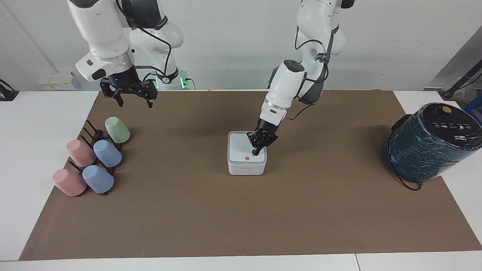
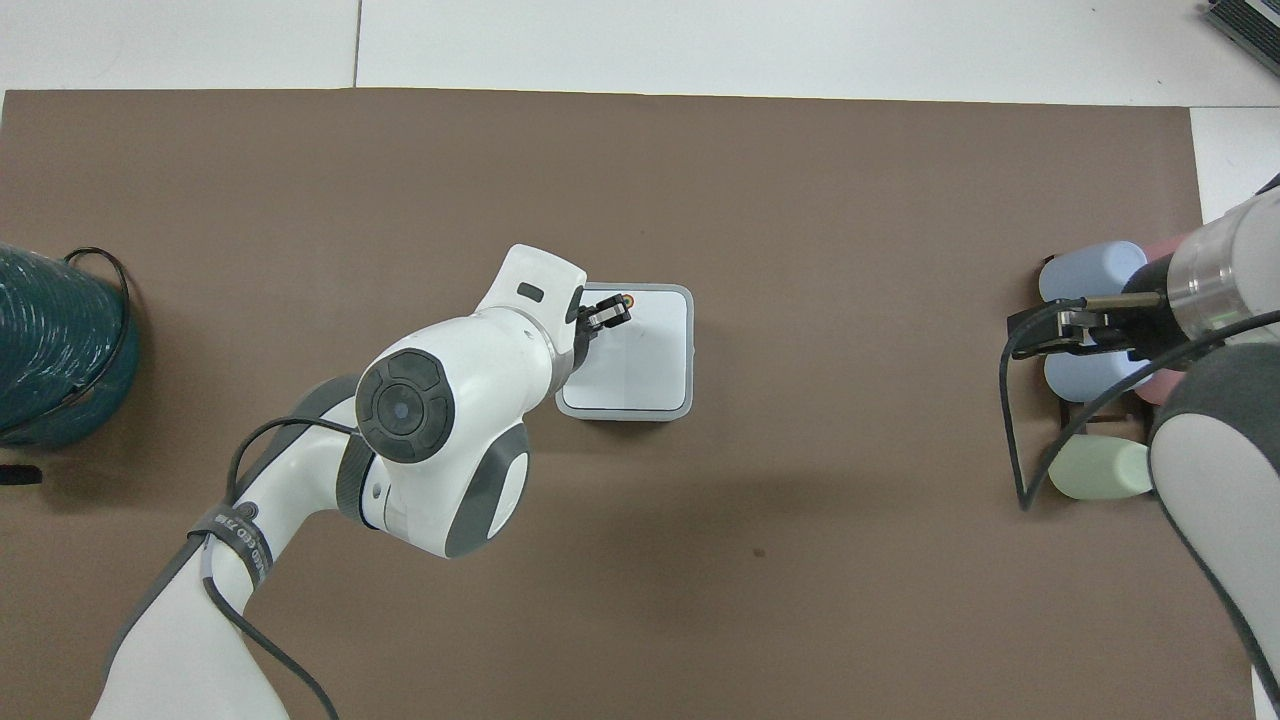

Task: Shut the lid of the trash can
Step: 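Press the closed lid flat with the left gripper fingertips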

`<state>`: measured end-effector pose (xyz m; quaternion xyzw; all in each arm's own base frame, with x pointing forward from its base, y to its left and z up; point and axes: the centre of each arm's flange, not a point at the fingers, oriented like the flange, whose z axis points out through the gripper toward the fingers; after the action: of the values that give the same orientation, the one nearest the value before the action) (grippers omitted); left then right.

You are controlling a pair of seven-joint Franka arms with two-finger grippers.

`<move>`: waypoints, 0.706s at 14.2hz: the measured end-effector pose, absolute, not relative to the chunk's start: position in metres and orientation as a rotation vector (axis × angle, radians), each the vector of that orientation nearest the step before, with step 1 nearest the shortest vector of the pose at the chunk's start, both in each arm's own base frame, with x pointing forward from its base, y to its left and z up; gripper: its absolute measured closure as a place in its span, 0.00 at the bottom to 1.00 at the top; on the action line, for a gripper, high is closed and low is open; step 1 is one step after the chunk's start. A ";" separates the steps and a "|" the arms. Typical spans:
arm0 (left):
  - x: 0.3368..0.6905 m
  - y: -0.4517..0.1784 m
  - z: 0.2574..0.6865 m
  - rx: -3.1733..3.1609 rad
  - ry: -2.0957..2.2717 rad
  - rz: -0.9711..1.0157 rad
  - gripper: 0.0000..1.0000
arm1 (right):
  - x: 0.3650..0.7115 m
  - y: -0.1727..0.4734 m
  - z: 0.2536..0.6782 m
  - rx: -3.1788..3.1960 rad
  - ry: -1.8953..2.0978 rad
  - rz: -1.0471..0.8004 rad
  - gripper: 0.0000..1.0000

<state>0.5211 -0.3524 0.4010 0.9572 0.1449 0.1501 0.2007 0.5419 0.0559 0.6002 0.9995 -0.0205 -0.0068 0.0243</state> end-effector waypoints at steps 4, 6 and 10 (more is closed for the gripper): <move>0.523 -0.361 0.402 2.668 0.390 0.427 0.91 | 0.542 0.056 0.600 3.092 -0.063 -0.021 0.00; 0.525 -0.369 0.400 2.664 0.379 0.433 0.91 | 0.542 0.056 0.600 3.092 -0.063 -0.021 0.00; 0.530 -0.379 0.399 2.658 0.366 0.440 0.91 | 0.542 0.056 0.600 3.092 -0.063 -0.021 0.00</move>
<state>0.5298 -0.3790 0.3987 0.9558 0.1318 0.1582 0.2099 0.5419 0.0559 0.6002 0.9995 -0.0205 -0.0068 0.0243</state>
